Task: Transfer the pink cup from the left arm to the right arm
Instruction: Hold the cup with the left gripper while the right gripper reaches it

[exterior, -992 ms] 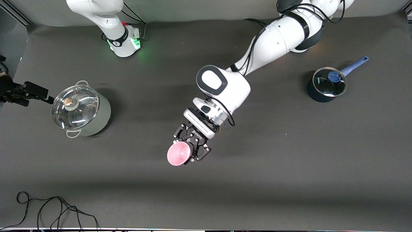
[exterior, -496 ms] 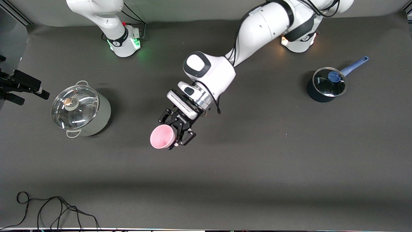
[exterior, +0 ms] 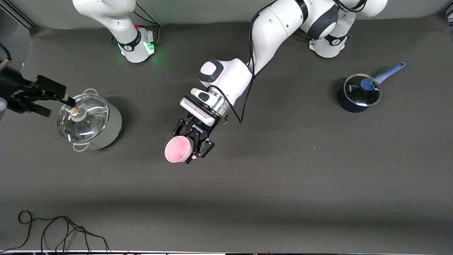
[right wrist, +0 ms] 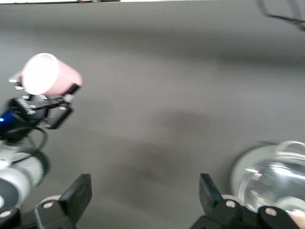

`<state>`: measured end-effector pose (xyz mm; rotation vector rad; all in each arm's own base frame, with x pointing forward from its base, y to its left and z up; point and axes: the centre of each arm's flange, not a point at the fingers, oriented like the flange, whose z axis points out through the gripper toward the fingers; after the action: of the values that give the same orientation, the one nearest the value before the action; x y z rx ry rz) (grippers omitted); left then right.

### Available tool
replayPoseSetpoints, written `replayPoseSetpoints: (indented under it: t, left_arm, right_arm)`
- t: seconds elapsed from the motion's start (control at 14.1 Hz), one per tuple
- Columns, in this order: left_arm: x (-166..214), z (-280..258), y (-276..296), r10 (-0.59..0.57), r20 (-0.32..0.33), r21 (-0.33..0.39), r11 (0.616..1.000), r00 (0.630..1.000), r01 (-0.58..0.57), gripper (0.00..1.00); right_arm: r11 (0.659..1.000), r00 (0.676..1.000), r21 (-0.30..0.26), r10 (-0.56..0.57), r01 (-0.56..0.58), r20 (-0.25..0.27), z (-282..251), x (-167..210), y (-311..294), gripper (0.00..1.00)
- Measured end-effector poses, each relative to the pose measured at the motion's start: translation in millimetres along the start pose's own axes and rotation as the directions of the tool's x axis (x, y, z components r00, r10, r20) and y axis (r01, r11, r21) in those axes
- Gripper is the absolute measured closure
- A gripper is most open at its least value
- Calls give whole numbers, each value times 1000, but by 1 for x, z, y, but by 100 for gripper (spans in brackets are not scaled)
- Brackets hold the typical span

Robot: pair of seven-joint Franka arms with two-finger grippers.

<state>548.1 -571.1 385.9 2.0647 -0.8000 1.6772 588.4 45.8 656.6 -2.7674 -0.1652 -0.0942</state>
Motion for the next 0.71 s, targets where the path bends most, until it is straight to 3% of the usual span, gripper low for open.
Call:
replayPoseSetpoints:
  t: [0.21,0.5,0.71]
  left_arm:
    - [1,0,1,-1,-3,-1,1000,1000,1,32]
    - [1,0,1,-1,-3,-1,1000,1000,1,32]
    - [1,0,0,-1,-3,0,1000,1000,1,32]
  right_arm:
    - [1000,1000,7,-11,11,-17,20,19,-6,0]
    - [997,999,-63,-46,44,-21,59,35,-64,0]
    - [995,997,-73,-68,66,-23,81,47,-92,0]
